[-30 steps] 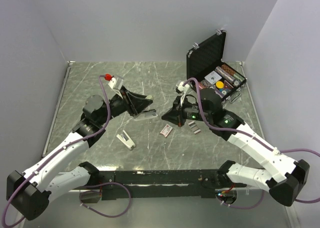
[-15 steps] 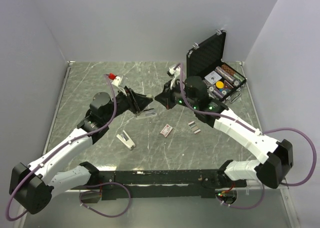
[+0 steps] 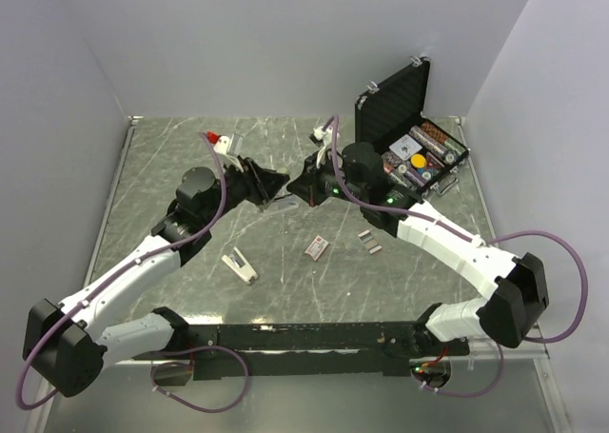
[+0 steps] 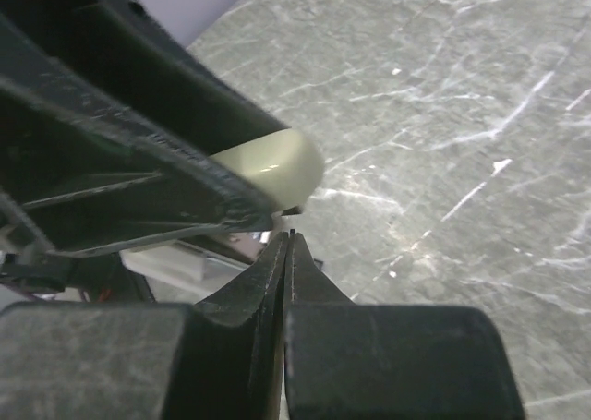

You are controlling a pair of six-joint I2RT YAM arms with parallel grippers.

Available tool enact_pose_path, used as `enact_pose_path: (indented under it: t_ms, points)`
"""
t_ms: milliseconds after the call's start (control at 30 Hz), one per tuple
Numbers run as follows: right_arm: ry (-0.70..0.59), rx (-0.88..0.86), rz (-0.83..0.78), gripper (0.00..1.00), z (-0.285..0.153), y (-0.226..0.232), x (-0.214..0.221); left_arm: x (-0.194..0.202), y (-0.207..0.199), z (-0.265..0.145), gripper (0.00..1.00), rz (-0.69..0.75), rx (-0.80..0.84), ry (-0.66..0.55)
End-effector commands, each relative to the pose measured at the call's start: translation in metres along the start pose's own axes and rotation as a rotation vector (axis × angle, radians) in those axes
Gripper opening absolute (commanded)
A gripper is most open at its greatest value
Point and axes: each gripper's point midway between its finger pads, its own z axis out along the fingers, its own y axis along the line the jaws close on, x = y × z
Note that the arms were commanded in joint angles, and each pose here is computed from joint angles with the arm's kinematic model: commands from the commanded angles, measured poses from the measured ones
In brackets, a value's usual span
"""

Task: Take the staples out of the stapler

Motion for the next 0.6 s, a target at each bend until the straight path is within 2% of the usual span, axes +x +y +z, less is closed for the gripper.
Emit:
enact_pose_path:
  t_ms: [0, 167, 400, 567]
  points:
    - [-0.035, -0.061, 0.017, 0.0, 0.004, 0.012, -0.005, -0.028, -0.007, 0.006, 0.01, -0.012, -0.007, -0.092]
    - [-0.067, -0.059, 0.027, 0.0, 0.02, 0.005, -0.001, -0.024, -0.001, 0.013, 0.01, -0.022, -0.023, -0.089]
    - [-0.051, -0.055, 0.059, 0.0, 0.042, -0.008, 0.022, -0.024, 0.003, 0.02, 0.01, -0.038, -0.034, -0.1]
    - [-0.032, -0.065, 0.075, 0.0, 0.045, -0.009, 0.034, -0.025, 0.016, 0.021, 0.01, -0.044, -0.101, -0.117]
